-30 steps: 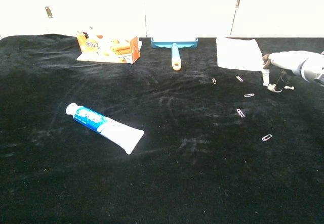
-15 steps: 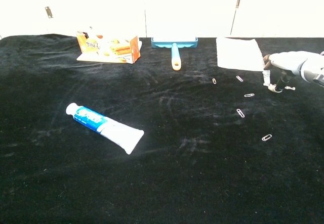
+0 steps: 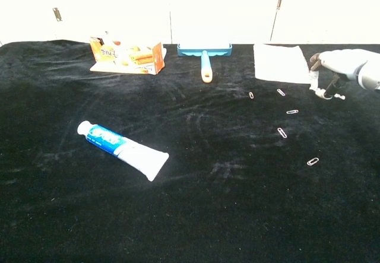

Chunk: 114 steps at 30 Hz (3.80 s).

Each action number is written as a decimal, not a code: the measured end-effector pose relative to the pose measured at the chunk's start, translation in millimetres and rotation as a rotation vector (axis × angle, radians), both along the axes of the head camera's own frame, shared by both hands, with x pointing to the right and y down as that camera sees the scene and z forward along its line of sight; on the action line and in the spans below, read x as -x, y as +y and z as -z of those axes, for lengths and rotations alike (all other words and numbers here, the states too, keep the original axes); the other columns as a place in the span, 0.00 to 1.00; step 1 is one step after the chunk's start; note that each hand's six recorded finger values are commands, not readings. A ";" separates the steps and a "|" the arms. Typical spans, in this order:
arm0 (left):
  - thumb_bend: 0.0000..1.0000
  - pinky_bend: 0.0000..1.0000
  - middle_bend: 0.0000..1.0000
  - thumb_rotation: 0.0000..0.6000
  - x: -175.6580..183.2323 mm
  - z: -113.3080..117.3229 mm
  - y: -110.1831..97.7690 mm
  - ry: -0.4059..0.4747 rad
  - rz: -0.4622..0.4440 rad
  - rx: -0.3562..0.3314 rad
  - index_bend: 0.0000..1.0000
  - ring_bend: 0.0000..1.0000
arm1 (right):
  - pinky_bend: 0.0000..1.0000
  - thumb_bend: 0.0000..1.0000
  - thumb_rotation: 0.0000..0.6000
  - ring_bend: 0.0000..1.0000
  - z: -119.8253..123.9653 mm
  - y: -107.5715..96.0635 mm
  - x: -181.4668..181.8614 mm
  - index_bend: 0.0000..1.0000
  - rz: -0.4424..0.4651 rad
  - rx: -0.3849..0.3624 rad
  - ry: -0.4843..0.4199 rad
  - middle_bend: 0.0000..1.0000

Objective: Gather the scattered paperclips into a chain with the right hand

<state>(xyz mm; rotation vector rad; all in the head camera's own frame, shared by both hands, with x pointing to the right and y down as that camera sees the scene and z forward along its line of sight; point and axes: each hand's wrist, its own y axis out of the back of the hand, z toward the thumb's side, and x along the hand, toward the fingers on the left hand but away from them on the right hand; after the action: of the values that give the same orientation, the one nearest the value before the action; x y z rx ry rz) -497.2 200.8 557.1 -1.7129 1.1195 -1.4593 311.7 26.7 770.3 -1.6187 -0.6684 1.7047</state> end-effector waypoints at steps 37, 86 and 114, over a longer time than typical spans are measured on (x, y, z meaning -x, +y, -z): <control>0.41 0.08 0.06 1.00 8.4 3.6 2.1 -0.002 0.031 -0.008 0.00 0.07 | 0.00 0.63 1.00 0.14 7.3 -14.9 65.8 0.98 -0.008 -0.145 -0.247 0.19; 0.41 0.08 0.06 1.00 15.7 9.4 3.7 0.007 0.053 -0.016 0.00 0.07 | 0.00 0.64 1.00 0.14 -3.9 -7.5 142.9 0.98 -0.019 -0.128 -0.494 0.19; 0.41 0.08 0.06 1.00 15.2 9.5 4.8 0.000 0.051 -0.018 0.00 0.07 | 0.00 0.64 1.00 0.13 -5.3 -6.0 133.0 0.98 -0.014 -0.143 -0.481 0.19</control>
<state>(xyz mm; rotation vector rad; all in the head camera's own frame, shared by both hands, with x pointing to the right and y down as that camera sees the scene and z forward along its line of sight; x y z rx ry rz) -512.4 205.6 547.6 -1.6835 1.1812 -1.4749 178.7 20.6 775.6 -1.9367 -1.0064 1.2453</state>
